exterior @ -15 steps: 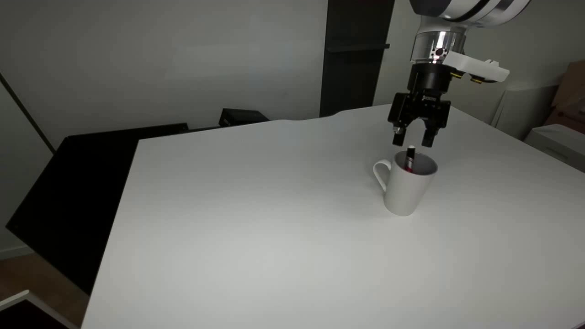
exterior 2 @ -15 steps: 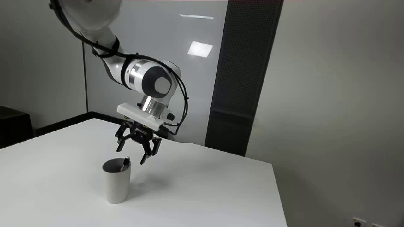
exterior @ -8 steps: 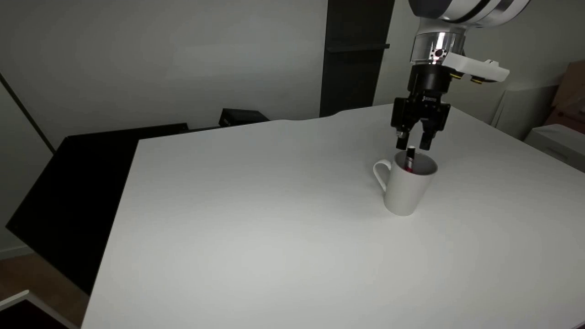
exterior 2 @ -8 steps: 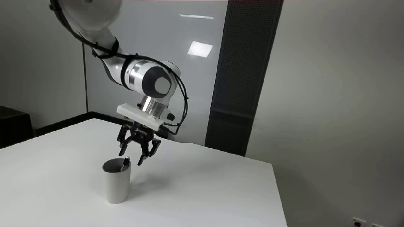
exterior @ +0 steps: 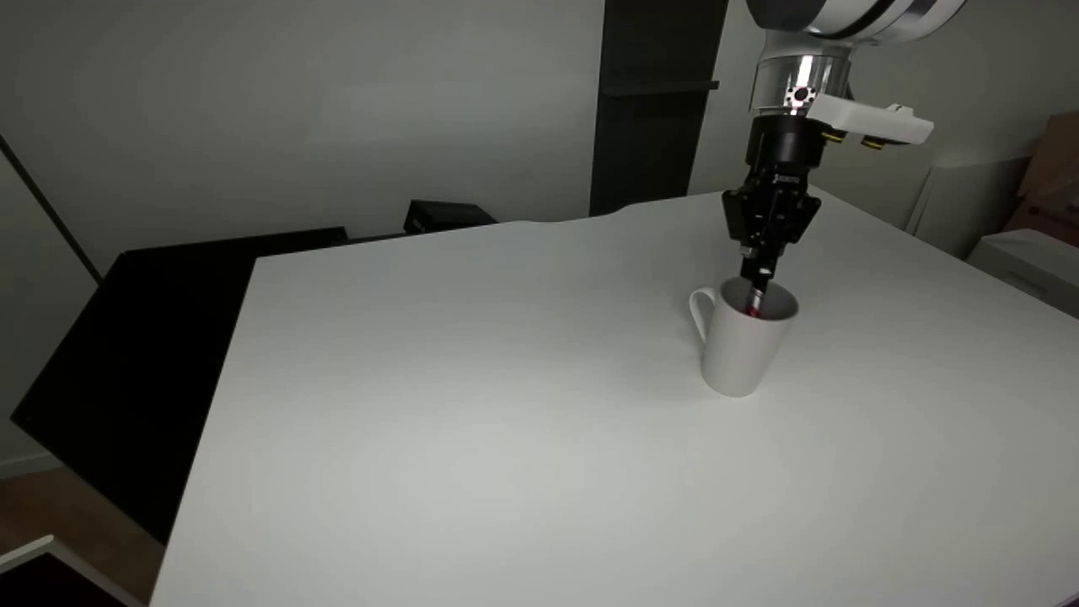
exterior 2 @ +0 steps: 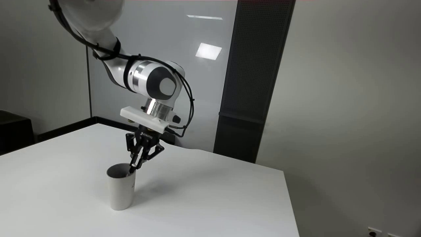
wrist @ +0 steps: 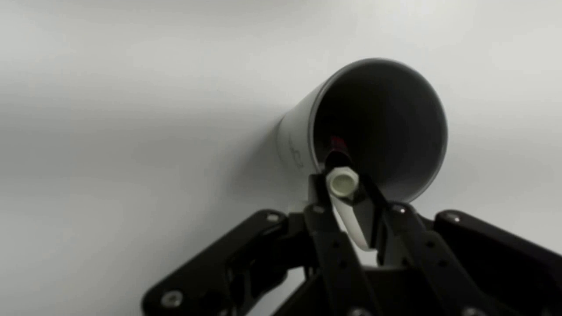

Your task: Remove the marker from the mug and put it on the table

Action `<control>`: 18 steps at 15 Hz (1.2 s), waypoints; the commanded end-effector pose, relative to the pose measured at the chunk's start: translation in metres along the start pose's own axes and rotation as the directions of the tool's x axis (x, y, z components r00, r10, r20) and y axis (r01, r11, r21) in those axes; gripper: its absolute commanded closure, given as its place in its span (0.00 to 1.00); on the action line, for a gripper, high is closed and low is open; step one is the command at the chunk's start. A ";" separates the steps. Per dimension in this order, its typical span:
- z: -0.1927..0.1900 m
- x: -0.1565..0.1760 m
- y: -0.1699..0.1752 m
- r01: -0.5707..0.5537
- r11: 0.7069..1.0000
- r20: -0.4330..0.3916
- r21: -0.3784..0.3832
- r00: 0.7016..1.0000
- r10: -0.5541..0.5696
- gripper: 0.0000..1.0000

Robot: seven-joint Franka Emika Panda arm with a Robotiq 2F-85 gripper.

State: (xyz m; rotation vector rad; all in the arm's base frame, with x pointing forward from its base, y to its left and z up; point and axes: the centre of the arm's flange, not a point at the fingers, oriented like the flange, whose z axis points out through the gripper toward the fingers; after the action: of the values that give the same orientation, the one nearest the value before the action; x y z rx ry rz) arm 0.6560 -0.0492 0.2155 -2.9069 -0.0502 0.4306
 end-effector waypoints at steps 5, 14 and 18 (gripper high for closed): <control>-0.002 0.011 0.000 -0.058 0.997 0.008 -0.048 0.998 0.059 0.93; -0.034 0.012 -0.015 -0.101 0.995 0.010 -0.027 0.995 0.101 0.93; -0.055 0.013 -0.021 -0.122 0.992 0.016 -0.030 0.992 0.122 0.93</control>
State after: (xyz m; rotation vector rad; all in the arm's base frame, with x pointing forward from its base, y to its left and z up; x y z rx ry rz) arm 0.6718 -0.0410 0.2455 -2.9294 0.0552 0.4577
